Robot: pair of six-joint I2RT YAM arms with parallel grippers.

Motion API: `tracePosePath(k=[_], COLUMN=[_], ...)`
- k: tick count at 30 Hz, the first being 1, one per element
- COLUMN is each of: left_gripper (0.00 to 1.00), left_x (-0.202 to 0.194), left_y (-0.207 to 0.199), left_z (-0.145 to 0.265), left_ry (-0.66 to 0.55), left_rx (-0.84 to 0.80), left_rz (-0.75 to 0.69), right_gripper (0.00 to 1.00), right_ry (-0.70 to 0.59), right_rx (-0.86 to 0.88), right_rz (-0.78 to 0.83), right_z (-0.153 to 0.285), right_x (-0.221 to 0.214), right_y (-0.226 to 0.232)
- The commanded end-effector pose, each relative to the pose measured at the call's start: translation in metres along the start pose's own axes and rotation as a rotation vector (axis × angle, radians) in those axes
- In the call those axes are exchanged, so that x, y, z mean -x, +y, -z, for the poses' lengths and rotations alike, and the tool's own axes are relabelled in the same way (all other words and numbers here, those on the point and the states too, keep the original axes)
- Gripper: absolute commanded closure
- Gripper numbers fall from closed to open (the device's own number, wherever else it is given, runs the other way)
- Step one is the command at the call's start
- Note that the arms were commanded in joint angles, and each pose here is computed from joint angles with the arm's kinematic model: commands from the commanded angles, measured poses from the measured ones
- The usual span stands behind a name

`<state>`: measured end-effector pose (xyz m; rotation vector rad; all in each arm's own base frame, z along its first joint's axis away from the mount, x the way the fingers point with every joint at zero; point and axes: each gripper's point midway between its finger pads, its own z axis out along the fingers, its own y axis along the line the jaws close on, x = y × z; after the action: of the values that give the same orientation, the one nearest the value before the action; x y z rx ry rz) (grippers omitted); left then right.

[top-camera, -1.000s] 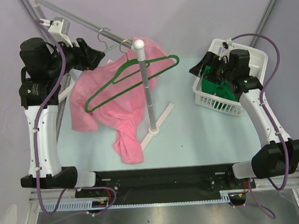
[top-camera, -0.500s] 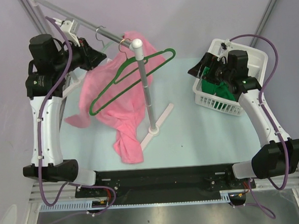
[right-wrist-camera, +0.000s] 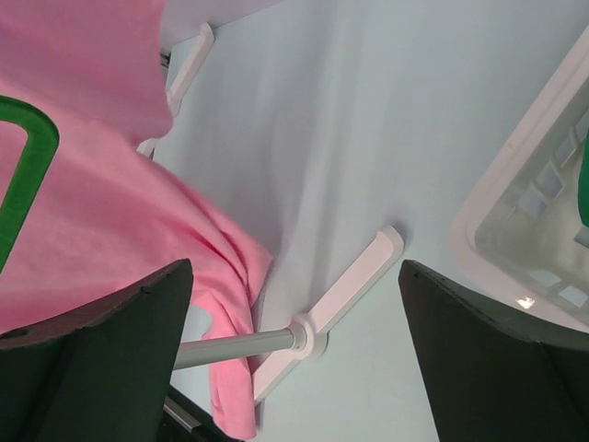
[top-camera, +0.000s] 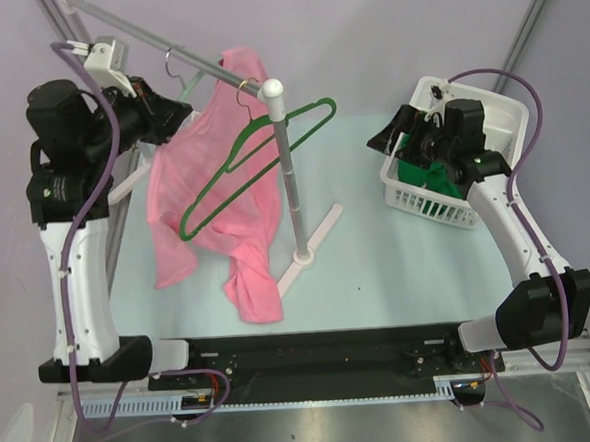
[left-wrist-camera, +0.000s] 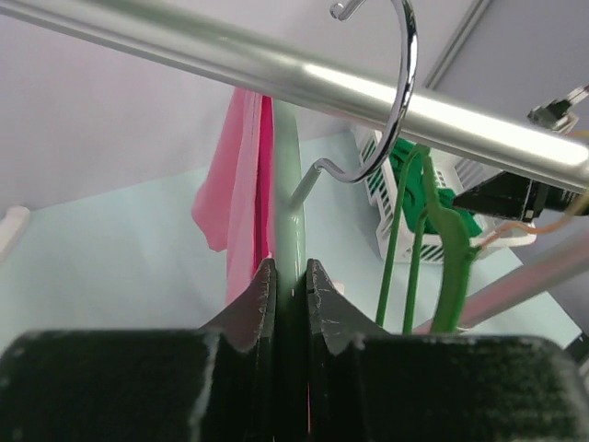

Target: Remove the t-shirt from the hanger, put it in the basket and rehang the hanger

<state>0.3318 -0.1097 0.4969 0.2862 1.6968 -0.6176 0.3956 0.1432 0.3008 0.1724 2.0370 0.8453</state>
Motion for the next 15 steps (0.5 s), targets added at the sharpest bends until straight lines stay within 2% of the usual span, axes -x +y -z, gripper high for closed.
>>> tracePosePath(k=[1,6,10,15], left_gripper=[1.00,1.00,1.00,1.00], left_x=[0.062,0.059,0.029,-0.014], left_y=[-0.035,-0.043,-0.030,-0.029], left_z=[0.058,0.093,0.109,0.110], left_ry=[-0.252,-0.311,-0.315,-0.274], left_rx=[0.022,0.079,0.171,0.146], left_rz=[-0.083,-0.095,-0.069,-0.029], right_gripper=[0.00,0.00,0.00,0.00], right_ry=[-0.039,-0.033,-0.030,-0.025], right_rx=[0.037,0.030,0.026,0.032], right_rz=[0.029,0.027,0.028,0.006], right_z=[0.000,-0.002,-0.005,-0.007], right_x=[0.016,0.014,0.013,0.012], right_y=[0.014,0.010,0.007,0.002])
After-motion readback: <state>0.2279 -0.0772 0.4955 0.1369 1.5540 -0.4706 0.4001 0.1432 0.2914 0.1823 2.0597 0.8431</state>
